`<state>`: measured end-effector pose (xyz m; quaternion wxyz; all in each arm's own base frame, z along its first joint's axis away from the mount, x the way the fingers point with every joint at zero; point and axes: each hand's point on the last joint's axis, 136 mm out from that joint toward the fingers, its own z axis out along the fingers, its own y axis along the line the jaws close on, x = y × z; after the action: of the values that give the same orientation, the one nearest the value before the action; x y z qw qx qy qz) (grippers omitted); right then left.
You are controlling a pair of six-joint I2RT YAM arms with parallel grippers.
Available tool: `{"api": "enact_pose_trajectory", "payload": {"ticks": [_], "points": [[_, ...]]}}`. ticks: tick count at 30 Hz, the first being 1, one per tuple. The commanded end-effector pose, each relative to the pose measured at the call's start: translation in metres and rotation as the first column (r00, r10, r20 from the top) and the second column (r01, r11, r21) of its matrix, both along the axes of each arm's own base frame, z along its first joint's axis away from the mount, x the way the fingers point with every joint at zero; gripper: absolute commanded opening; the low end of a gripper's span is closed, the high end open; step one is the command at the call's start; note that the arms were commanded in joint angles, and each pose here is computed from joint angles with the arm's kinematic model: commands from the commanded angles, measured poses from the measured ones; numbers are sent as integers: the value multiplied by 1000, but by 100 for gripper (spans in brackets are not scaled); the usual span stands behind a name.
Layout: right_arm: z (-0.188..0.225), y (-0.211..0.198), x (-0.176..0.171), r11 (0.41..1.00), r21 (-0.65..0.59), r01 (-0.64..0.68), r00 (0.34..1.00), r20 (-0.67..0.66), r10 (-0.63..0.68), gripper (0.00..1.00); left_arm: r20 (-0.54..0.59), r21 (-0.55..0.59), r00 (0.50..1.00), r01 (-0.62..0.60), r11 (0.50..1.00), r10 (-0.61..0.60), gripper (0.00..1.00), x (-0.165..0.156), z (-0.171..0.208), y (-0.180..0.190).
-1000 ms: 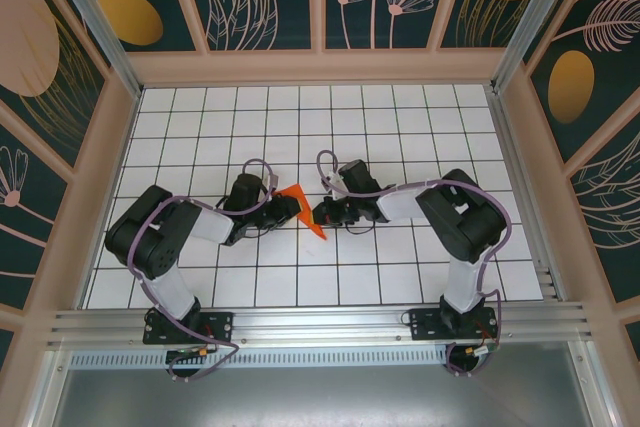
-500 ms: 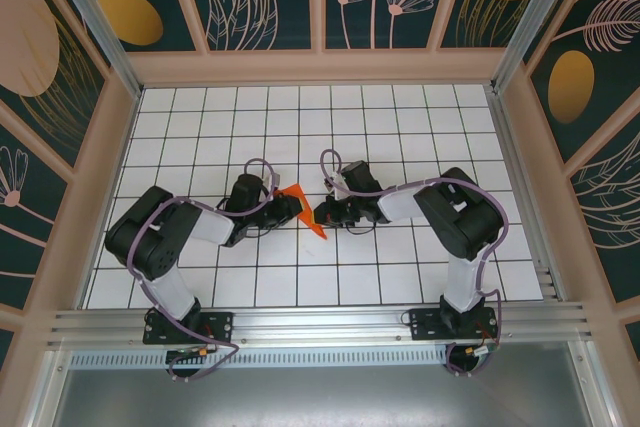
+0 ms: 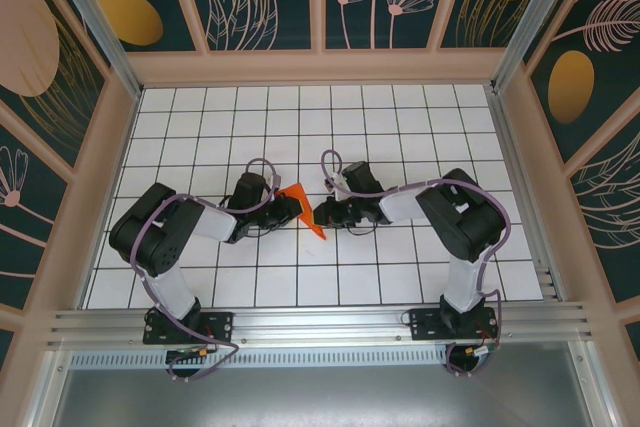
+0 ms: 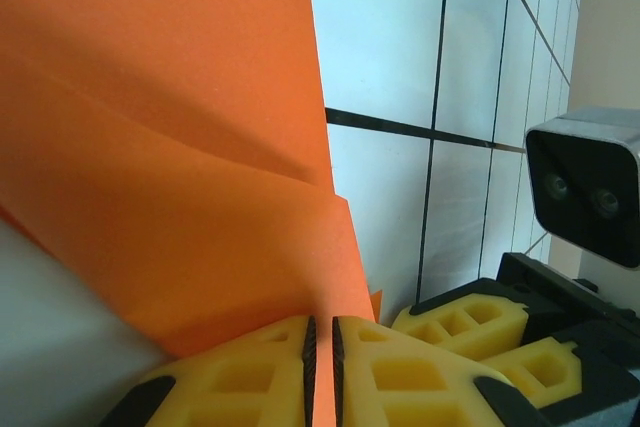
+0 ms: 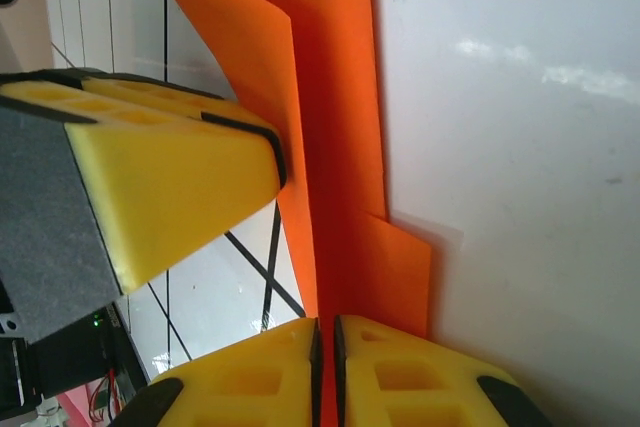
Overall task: Fold a paper plane with a square sheet of paper (pick it up from the middle)
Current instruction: Fold the wing for the fifth time at the center of the table.
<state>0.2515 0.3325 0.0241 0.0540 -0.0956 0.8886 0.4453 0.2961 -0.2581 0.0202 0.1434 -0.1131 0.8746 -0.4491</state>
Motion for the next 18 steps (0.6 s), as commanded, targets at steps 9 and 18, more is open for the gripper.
{"api": "enact_pose_trajectory", "payload": {"ticks": [9, 18], "points": [[0, -13, -26, 1000, -4, -30, 999, -38, 29, 18, -93, 143, 993, -63, 988, 77, 16, -7, -38, 20], [-25, -14, -30, 996, -74, -50, 996, -80, 44, 6, -102, 150, 991, -74, 986, 90, 16, -8, -40, 23]]}}
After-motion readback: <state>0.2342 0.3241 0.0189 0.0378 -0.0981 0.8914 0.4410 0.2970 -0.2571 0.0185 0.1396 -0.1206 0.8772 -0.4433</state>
